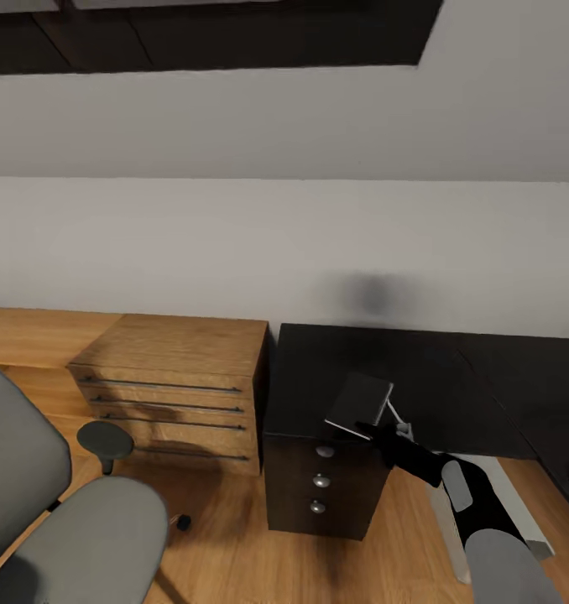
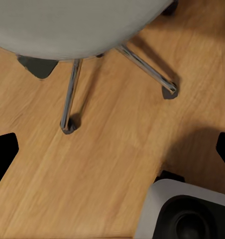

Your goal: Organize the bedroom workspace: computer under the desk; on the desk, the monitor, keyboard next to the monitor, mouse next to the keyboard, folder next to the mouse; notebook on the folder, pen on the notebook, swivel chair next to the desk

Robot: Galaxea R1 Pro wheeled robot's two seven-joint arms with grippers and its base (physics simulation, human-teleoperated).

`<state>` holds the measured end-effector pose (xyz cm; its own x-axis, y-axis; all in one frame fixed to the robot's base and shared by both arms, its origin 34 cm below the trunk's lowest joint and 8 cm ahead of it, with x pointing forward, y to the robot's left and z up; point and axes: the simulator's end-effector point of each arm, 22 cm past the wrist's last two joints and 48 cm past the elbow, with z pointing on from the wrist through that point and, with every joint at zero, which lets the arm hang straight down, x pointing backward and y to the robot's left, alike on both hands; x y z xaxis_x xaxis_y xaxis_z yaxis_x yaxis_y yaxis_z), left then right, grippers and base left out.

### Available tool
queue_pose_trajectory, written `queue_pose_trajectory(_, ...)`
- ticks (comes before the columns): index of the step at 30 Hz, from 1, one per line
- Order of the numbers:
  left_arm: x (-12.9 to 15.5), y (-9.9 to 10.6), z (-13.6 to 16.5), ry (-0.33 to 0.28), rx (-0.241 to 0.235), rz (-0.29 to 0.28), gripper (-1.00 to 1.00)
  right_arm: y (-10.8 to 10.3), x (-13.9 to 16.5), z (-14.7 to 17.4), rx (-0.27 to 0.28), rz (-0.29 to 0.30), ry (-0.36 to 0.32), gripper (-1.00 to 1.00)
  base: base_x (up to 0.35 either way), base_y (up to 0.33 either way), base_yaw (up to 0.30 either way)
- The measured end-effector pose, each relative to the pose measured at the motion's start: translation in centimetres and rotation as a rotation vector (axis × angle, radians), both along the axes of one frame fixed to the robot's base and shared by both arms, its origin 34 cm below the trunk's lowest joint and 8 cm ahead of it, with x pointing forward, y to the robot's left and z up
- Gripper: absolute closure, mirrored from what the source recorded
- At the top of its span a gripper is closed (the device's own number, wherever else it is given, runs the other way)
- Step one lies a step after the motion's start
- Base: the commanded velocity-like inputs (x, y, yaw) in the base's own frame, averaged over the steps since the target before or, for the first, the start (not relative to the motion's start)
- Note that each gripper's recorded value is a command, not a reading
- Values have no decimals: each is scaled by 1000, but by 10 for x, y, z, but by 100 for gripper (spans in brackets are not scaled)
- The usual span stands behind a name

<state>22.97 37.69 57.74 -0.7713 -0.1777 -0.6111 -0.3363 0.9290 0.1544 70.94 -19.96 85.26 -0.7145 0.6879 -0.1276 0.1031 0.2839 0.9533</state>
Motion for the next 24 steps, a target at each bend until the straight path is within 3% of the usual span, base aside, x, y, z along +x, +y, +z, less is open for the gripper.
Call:
queue_pose_trajectory(8, 1, -1, 0, -3, -1, 1, -100, -1, 1, 3, -3, -2, -10, 100, -220, -167, -211)
queue_pose_trajectory(19, 0, -2, 0, -2, -3, 0, -100, -7, 1, 5, -6, -4, -20, 100, -11, -332, -17)
queue_pose_trajectory(24, 13, -16, 0, -31, -22, -14, -100, -16, 2, 6, -16, -13, -25, 100, 0, -55, 0)
